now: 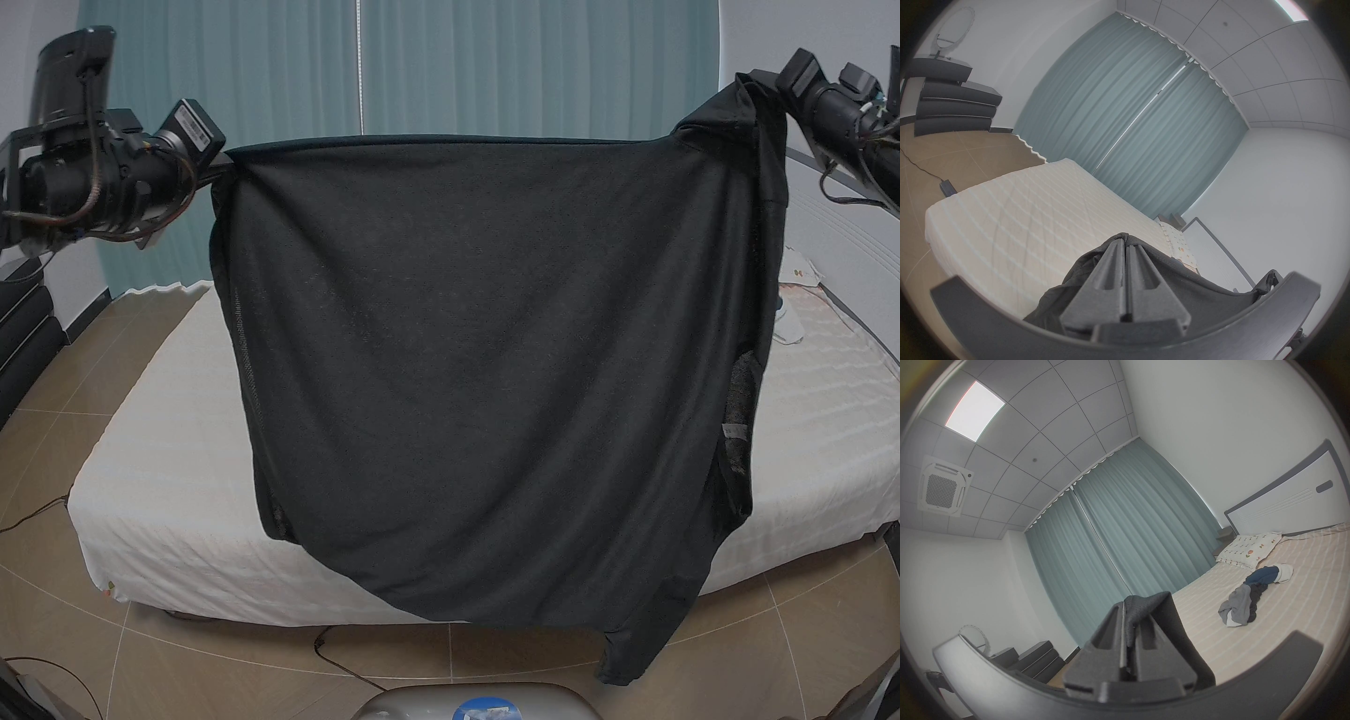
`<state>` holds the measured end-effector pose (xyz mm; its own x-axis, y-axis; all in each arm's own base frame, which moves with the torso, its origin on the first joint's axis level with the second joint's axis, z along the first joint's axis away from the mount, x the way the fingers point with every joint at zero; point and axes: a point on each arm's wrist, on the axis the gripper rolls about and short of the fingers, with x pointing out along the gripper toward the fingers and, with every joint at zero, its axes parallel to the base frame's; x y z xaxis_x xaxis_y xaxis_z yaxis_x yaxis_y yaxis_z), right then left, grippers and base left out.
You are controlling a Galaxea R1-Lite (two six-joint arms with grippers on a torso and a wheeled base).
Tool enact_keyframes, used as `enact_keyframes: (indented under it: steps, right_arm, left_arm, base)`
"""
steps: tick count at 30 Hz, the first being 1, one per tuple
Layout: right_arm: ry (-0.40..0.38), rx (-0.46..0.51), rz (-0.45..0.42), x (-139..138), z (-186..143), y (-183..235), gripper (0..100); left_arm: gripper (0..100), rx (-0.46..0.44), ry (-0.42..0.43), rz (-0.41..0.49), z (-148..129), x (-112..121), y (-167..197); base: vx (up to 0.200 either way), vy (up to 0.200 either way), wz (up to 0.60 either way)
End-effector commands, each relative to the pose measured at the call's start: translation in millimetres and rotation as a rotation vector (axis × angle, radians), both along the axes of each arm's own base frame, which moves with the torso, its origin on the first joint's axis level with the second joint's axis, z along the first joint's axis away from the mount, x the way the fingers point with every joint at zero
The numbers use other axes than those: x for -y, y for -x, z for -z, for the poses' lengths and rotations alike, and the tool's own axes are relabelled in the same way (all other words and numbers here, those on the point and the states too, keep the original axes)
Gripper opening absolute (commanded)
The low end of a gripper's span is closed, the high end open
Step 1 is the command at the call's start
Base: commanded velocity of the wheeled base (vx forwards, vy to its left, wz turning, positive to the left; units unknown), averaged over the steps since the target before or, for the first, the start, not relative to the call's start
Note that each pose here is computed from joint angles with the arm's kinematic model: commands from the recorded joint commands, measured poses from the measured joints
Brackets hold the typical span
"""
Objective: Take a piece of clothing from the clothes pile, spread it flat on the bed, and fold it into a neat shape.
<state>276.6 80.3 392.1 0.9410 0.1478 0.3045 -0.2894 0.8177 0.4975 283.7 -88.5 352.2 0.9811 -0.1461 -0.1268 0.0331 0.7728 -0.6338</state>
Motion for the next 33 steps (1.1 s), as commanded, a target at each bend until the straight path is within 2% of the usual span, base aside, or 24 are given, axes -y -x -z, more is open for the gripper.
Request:
enact_keyframes:
  steps: [1, 6, 7, 14, 15, 18, 24, 29, 30, 33]
  right_arm:
    - [0.024, -0.068, 0.015, -12.3, 35.4, -57.3, 0]
    - [0.024, -0.065, 0.015, -16.3, 38.1, -70.9, 0]
    - [0.029, -0.078, 0.014, -21.2, 48.1, -88.1, 0]
    - [0.029, -0.084, 0.015, -30.4, 63.8, -120.4, 0]
    - [0.036, -0.124, 0.014, -33.8, 80.9, -131.9, 0]
    - [0.048, -0.186, 0.017, -37.6, 108.7, -150.4, 0]
    - [0.060, -0.246, 0.032, -41.4, 160.7, -188.2, 0]
    - [0.069, -0.292, 0.056, -44.8, 193.0, -205.8, 0]
    - [0.079, -0.329, 0.062, -45.4, 213.9, -214.5, 0]
    - [0.089, -0.371, 0.069, -47.9, 241.9, -227.5, 0]
  left_arm:
    - [0, -0.069, -0.018, -0.032, 30.2, 5.3, -51.3]
    - [0, -0.093, -0.025, -0.038, 40.0, 6.6, -63.6]
    - [0, -0.123, -0.029, -0.046, 52.5, 8.2, -77.5]
    - [0, -0.194, -0.035, -0.065, 82.5, 9.4, -105.1]
    - [0, -0.235, -0.048, -0.065, 101.0, 12.7, -117.5]
    - [0, -0.269, -0.058, -0.065, 119.6, 16.5, -132.2]
    - [0, -0.322, -0.009, -0.085, 155.7, 27.4, -170.8]
    - [0, -0.393, -0.011, -0.095, 182.3, 30.6, -185.8]
    - [0, -0.423, -0.014, -0.099, 198.4, 32.6, -193.5]
    - [0, -0.458, -0.018, -0.102, 222.5, 36.2, -204.1]
  base:
    - [0.200, 0.000, 0.00]
    - [0.200, 0.000, 0.00]
    - [0.200, 0.000, 0.00]
    - [0.200, 0.000, 0.00]
    - [0.200, 0.000, 0.00]
    - [0.200, 0.000, 0.00]
    - [0.000, 0.000, 0.00]
    - [0.000, 0.000, 0.00]
    - [0.000, 0.000, 0.00]
    - [0.000, 0.000, 0.00]
